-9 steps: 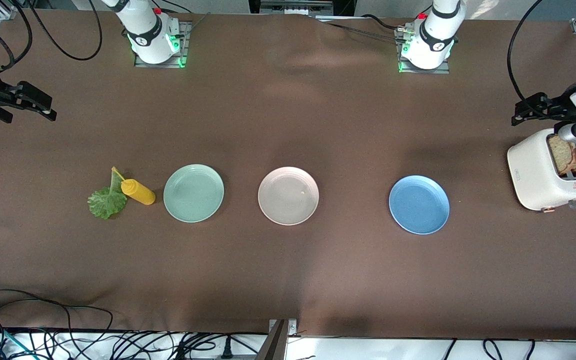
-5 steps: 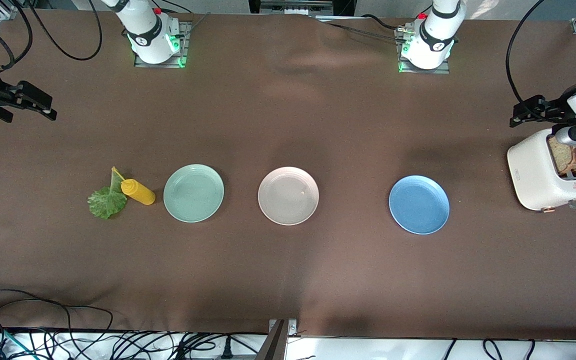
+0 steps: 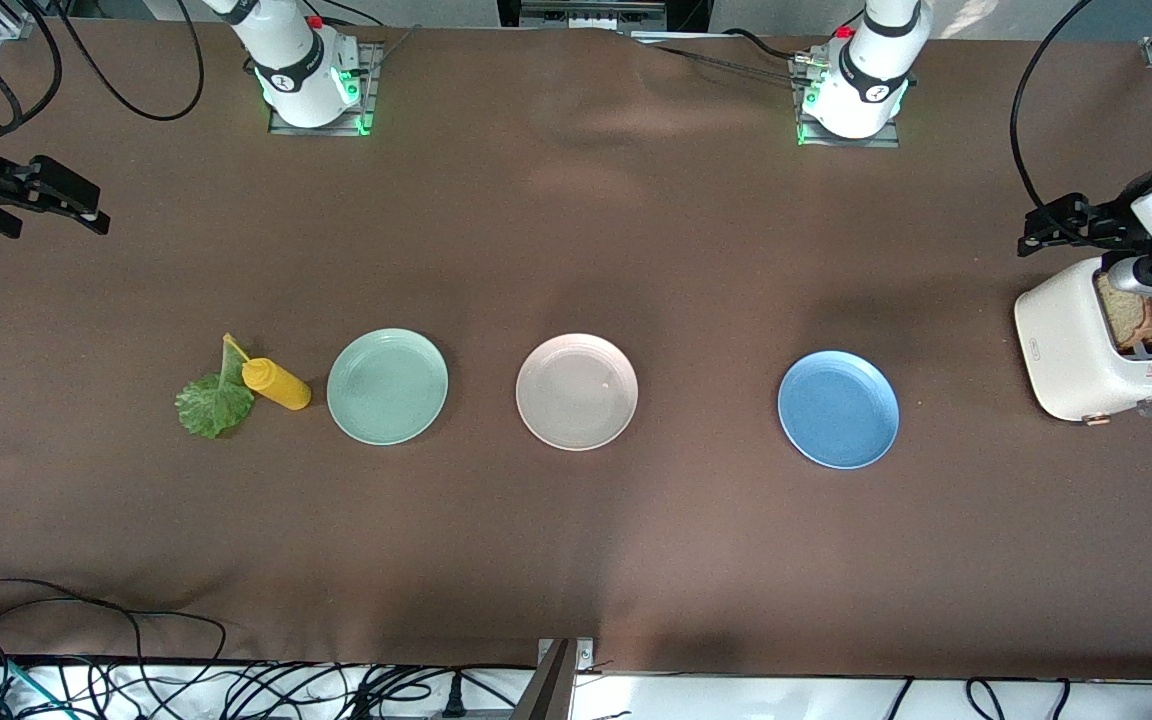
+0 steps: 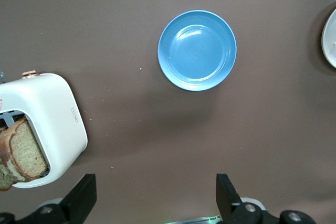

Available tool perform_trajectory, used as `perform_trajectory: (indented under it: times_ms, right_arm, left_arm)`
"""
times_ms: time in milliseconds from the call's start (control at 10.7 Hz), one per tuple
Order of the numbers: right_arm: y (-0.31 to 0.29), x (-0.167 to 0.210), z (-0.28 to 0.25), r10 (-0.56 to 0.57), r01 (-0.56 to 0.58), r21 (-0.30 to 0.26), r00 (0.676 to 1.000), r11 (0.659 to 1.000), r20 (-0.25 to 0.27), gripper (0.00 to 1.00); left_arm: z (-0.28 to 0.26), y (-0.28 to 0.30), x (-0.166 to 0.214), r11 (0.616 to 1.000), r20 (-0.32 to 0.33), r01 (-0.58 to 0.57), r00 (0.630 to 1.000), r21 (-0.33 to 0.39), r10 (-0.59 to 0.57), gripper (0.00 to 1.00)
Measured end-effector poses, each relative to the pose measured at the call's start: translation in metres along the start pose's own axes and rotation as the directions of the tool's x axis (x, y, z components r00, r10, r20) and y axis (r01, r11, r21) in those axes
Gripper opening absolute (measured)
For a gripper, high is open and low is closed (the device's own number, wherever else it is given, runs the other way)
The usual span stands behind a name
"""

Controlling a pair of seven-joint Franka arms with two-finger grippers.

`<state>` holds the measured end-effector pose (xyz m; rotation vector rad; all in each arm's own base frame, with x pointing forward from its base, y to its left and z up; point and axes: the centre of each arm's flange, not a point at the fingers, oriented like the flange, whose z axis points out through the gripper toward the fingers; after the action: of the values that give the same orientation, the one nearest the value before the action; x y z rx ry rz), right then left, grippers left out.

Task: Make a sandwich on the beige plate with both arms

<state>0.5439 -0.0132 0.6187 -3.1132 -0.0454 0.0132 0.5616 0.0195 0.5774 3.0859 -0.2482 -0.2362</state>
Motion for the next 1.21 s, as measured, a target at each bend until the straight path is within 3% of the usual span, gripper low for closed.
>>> perform_trajectory:
  times_ms: [1212]
  right_arm:
    - [0.0064,0.0010,-0.0055,0.015,-0.015,0.000,1.000,1.000,-0.009,1.00]
  left_arm:
    - [0.0020,-0.0019,0.0009,1.000,0.004,0.003,1.000,-0.001,-0.003,1.00]
